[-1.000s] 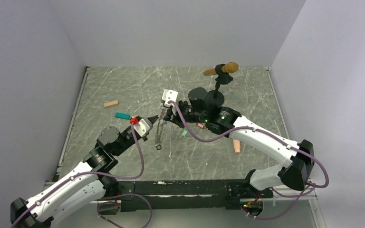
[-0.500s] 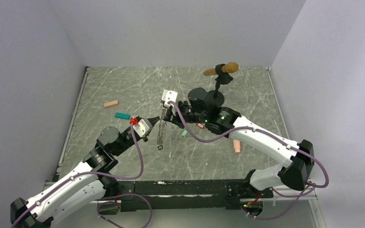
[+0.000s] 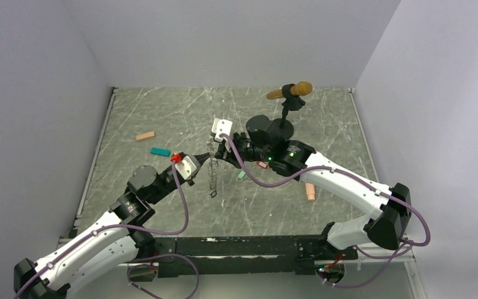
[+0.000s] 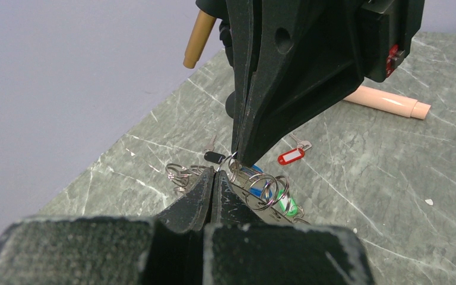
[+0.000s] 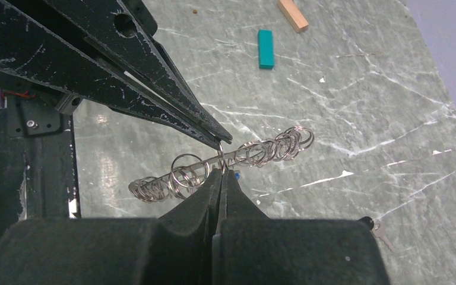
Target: Put the keys on the keyring
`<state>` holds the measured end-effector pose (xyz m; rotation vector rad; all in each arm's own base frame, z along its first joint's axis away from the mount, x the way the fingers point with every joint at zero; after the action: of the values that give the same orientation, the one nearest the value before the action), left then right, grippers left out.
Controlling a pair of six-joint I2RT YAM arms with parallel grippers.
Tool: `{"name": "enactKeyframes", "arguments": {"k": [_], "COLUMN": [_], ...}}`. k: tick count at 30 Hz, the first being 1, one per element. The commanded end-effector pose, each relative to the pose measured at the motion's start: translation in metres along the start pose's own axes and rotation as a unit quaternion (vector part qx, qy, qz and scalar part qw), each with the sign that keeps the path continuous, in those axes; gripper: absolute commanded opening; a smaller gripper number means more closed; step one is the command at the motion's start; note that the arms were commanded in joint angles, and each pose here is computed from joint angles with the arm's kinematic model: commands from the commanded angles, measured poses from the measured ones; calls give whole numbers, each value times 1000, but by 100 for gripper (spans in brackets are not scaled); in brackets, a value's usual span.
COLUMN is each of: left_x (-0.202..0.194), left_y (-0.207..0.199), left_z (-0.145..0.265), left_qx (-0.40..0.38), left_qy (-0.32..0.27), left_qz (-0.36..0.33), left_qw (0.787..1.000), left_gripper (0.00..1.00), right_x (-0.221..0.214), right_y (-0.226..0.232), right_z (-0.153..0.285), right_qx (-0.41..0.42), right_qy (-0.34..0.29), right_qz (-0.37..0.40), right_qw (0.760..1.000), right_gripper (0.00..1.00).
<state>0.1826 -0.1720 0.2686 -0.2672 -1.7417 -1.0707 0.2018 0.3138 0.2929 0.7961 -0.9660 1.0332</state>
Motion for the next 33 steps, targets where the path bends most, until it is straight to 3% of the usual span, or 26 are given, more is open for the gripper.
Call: {"name": "enactKeyframes", "arguments": {"k": [1, 33], "left_x": [25, 24], "left_y": [8, 13], "left_z": [-5, -10], "left_qx": [-3, 8], "left_qy": [-41, -4], "left_qz": [1, 38], "left_qw": [999, 999], "left_gripper": [0, 0], "right_x": [13, -9], "right_y": [3, 19], "right_z": [-2, -9], "right_qx": [14, 34], "right_qy": [-27, 13], "right_qz": [28, 98], "right_qw": [999, 995], "right_gripper": [0, 0]}}
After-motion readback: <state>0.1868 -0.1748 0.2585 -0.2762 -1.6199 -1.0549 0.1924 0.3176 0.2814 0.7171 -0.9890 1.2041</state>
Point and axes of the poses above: each gripper's point midway between its finger pads, its own z axis back along the fingers, its own y axis along the line the jaws close on, x = y × z, the point moved 6 cm from there along z, back along the fingers, and after that the axes turned 15 degrees about -z, right-handed, at the moved point
